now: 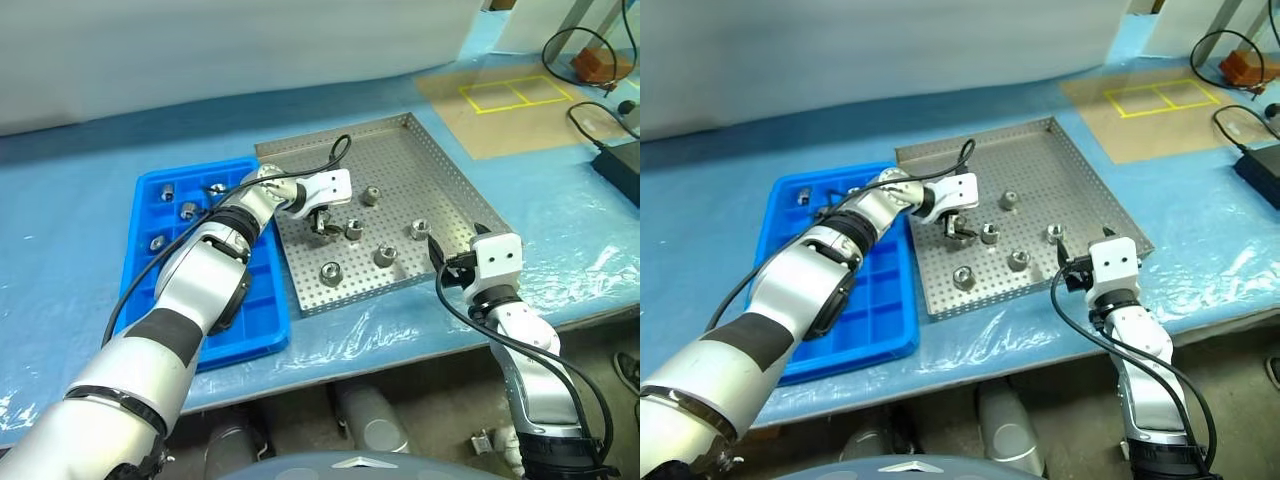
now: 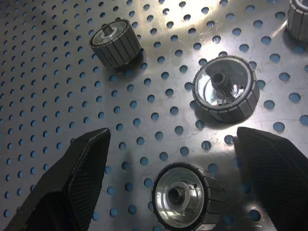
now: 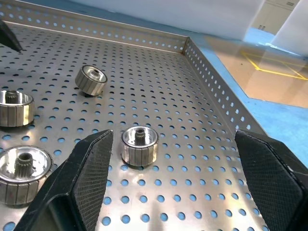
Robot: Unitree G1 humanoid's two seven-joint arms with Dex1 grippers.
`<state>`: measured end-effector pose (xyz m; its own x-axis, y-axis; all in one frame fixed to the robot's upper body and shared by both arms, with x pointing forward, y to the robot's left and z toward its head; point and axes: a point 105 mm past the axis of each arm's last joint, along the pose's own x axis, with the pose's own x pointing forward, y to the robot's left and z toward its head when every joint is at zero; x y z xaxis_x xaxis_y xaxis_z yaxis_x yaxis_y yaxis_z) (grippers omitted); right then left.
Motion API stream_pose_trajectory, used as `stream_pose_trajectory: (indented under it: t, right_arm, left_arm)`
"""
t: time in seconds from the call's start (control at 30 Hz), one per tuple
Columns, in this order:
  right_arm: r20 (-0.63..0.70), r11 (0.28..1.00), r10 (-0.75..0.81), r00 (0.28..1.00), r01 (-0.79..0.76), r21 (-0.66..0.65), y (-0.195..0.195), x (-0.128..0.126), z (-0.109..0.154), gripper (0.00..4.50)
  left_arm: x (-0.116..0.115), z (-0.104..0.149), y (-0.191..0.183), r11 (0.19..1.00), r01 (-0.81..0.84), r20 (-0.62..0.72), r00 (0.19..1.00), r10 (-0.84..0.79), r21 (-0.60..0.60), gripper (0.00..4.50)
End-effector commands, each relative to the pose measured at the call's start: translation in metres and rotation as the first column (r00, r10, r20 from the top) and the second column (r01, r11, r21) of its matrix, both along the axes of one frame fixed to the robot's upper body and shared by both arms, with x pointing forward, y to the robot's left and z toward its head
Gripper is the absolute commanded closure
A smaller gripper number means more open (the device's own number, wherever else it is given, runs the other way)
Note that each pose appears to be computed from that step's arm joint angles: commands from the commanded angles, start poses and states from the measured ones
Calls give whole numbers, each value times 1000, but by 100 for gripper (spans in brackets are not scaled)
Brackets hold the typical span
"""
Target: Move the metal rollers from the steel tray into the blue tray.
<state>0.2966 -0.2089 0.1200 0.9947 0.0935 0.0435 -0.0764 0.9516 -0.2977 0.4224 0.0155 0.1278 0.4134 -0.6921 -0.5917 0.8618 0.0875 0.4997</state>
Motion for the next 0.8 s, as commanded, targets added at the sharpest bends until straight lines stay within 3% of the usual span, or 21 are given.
stream_pose_trajectory:
  t: [0.03,0.7,0.8]
  right_arm:
    - [63,1000,6,998,-5,-15,2,-3,17,37]
    - [39,999,14,999,-13,-35,6,-3,10,37]
    - [40,999,14,999,-12,-39,5,-2,10,37]
  left_arm:
    - [1,6,7,1000,5,-15,1000,-5,-4,5]
    - [3,-22,22,992,-101,-50,993,105,77,5]
    - [2,-24,23,993,-91,-61,994,96,78,57]
